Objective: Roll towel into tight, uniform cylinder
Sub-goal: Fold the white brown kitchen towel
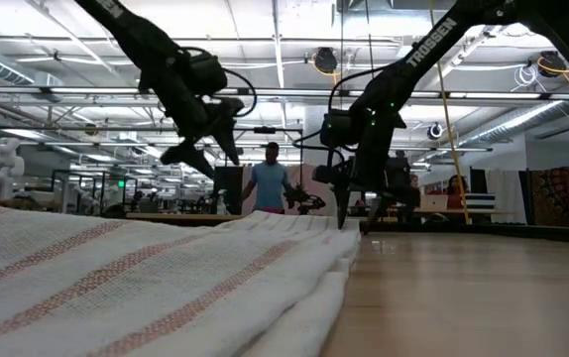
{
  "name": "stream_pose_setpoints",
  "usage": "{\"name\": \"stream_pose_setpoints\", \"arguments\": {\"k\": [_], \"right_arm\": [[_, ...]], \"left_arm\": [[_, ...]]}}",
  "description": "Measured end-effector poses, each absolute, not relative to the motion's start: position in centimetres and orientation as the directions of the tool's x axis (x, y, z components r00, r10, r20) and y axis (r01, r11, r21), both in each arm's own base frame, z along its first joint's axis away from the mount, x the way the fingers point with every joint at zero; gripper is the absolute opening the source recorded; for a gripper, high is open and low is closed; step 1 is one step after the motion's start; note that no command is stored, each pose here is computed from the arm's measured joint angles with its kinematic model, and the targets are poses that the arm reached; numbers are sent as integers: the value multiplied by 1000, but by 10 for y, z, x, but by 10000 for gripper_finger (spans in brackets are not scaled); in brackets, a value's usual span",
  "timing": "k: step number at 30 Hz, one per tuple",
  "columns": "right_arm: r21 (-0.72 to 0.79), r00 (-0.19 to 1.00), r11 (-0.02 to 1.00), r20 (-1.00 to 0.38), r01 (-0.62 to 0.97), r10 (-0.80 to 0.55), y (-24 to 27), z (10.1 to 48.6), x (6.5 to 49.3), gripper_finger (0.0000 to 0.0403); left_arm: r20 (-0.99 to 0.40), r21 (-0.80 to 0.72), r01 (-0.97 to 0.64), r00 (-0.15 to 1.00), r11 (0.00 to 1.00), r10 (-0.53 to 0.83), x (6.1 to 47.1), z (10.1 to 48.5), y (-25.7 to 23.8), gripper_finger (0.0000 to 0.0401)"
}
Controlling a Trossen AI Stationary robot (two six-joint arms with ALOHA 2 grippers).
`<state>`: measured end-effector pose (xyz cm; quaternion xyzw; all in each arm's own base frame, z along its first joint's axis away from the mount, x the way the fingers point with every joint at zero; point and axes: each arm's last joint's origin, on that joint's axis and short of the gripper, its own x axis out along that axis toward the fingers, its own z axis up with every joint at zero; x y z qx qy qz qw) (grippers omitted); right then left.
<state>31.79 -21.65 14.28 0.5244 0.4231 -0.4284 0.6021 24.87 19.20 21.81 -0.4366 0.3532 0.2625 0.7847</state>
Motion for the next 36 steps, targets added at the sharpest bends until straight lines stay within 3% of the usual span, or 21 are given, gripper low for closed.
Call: {"name": "stream_pose_setpoints", "arguments": {"k": [7,14,19,36], "right_arm": [[281,289,88,-953,956,-96,-219,141,320,185],[276,288,113,-952,954,-108,-220,140,320,74],[290,305,123,-945,949,-122,-221,141,322,9],[300,315,129,-942,945,-117,-221,141,323,3]], "left_arm": [[-782,-501,-744,608,443,137,251,195,216,265],[-806,-485,-777,576,402,139,251,177,236,235],[-809,-479,-755,578,448,110,258,170,242,220],[-836,-474,-758,547,448,42,273,141,255,218]]}}
